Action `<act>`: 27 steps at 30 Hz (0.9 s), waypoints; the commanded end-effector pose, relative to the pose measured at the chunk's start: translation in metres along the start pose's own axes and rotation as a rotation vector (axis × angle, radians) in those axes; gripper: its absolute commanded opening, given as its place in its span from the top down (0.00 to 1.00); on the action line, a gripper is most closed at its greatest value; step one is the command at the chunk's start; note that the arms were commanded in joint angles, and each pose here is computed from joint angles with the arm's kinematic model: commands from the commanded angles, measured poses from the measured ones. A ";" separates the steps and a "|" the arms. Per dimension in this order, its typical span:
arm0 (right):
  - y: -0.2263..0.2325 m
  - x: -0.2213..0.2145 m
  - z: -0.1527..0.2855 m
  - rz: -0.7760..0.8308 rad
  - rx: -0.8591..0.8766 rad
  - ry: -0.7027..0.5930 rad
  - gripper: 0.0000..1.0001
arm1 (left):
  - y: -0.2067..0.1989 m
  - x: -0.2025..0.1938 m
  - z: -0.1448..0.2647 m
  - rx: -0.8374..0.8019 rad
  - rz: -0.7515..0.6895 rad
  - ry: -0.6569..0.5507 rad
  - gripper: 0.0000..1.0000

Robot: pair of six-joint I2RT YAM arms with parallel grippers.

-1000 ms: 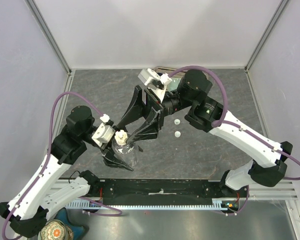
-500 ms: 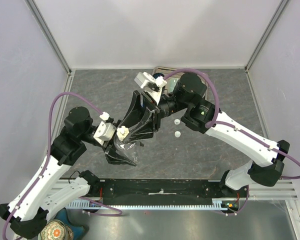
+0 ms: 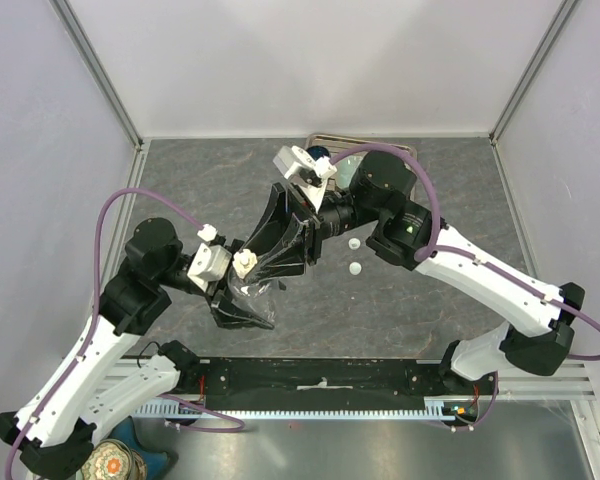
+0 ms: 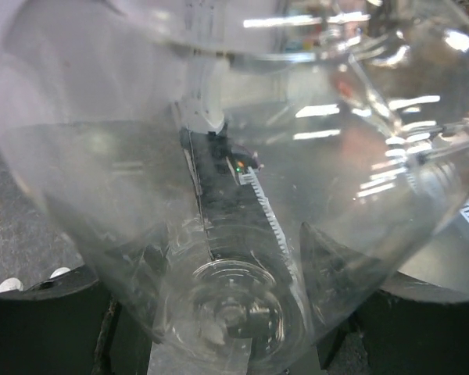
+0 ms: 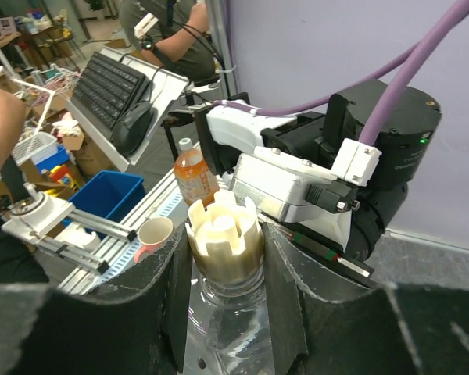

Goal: Screw on the bottle caps
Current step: Screw the bottle cap onto the plastic bottle.

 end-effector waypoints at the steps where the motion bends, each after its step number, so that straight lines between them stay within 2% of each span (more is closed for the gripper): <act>1: -0.004 0.001 0.008 0.026 -0.118 -0.029 0.86 | 0.008 0.008 0.002 0.100 -0.035 0.001 0.94; 4: -0.019 -0.008 0.014 0.011 -0.272 -0.020 0.95 | 0.015 0.015 0.005 0.186 -0.057 0.006 0.94; 7: -0.032 -0.017 0.022 -0.018 -0.414 -0.018 1.00 | 0.021 0.023 0.008 0.263 -0.084 0.012 0.94; 19: -0.082 -0.039 0.043 -0.136 -0.881 -0.128 1.00 | 0.033 0.047 0.020 0.487 -0.116 -0.008 0.88; 23: -0.100 -0.043 0.045 -0.163 -1.107 -0.216 1.00 | 0.040 0.048 0.024 0.571 -0.111 0.000 0.87; 26: -0.101 -0.048 0.031 -0.154 -1.219 -0.208 1.00 | 0.044 0.047 0.029 0.640 -0.115 0.015 0.87; 27: -0.110 -0.054 0.029 -0.117 -1.335 -0.197 1.00 | 0.047 0.046 0.031 0.677 -0.113 0.027 0.87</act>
Point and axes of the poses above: each gripper's point midway between its finger pads, its own z axis back along the fingers, its own y axis along the line the jaws close on, x = y × z, the point moved 8 cm from there along z, back along the fingers, and after that the axes turned 9 degrees about -z, right-handed, at the moved point
